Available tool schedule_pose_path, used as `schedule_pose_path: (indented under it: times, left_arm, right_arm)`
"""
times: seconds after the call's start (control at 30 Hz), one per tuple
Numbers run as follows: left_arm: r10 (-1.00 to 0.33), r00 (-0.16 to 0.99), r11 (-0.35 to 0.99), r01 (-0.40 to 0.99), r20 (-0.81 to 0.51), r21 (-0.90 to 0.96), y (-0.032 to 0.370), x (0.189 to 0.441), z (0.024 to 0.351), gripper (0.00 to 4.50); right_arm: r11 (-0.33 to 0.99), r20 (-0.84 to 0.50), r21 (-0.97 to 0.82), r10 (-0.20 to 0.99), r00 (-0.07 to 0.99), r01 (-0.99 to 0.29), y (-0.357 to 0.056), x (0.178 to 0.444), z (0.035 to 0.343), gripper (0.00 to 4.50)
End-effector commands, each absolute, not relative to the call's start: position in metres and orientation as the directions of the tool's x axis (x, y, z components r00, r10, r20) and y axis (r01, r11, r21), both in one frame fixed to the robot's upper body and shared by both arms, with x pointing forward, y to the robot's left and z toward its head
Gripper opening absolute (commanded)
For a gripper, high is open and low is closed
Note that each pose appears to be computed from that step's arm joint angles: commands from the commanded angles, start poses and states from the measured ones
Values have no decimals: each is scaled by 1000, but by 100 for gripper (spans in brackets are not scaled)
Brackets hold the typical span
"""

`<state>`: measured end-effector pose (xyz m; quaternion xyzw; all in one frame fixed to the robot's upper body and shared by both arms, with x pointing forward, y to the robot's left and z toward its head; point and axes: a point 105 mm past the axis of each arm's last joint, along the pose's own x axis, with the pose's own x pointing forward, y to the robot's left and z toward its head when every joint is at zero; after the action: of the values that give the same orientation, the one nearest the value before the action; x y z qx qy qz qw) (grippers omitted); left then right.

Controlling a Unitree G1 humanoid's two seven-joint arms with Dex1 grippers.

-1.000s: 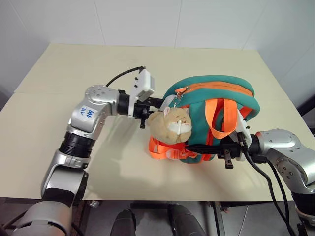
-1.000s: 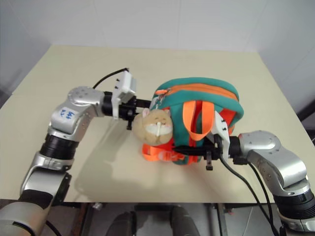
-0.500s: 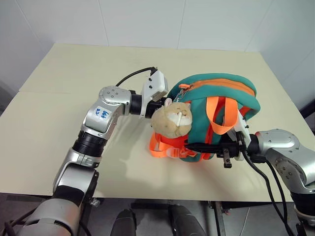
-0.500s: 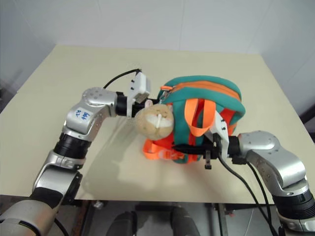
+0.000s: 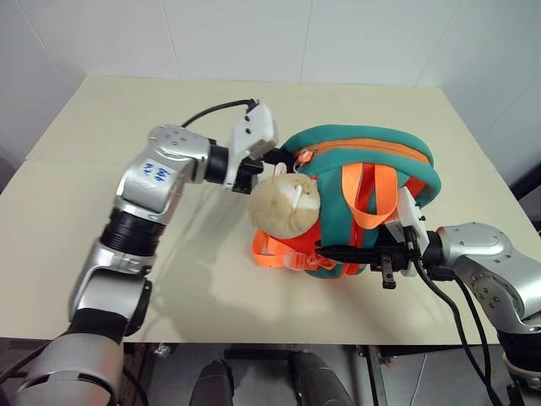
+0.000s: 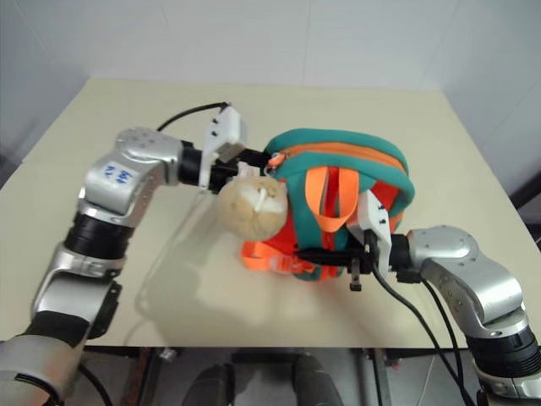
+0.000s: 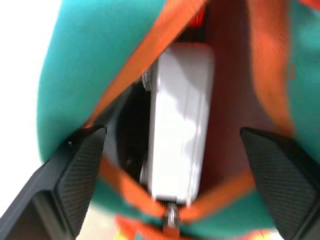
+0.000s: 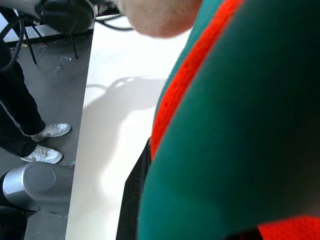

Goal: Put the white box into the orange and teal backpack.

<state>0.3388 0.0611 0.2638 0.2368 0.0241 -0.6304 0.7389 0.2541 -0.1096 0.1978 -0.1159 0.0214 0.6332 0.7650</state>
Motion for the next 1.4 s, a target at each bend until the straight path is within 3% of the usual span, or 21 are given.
schedule_pose_path:
  times: [0.03,0.23,0.37,0.53,0.93,1.4]
  left_arm:
    - [-944,165,49,927,-287,372,70,321,290,450]
    - [-954,238,168,928,-183,333,101,314,314,450]
    - [-976,210,185,942,-61,281,114,293,330,450]
    - [-986,167,163,969,-3,185,113,267,328,450]
    - [-978,182,174,981,-98,85,91,245,282,450]
    - [-946,244,220,967,-215,129,66,266,256,450]
  right_arm:
    - [163,-173,-192,965,197,-968,-109,251,204,1]
    - [167,-174,-195,964,202,-966,-110,252,204,1]
    - [168,-177,-195,963,203,-966,-111,252,204,1]
    - [166,-178,-192,963,201,-967,-111,252,203,1]
    - [149,-179,-190,967,183,-970,-110,257,203,1]
    - [153,-176,-189,967,186,-970,-108,256,201,1]
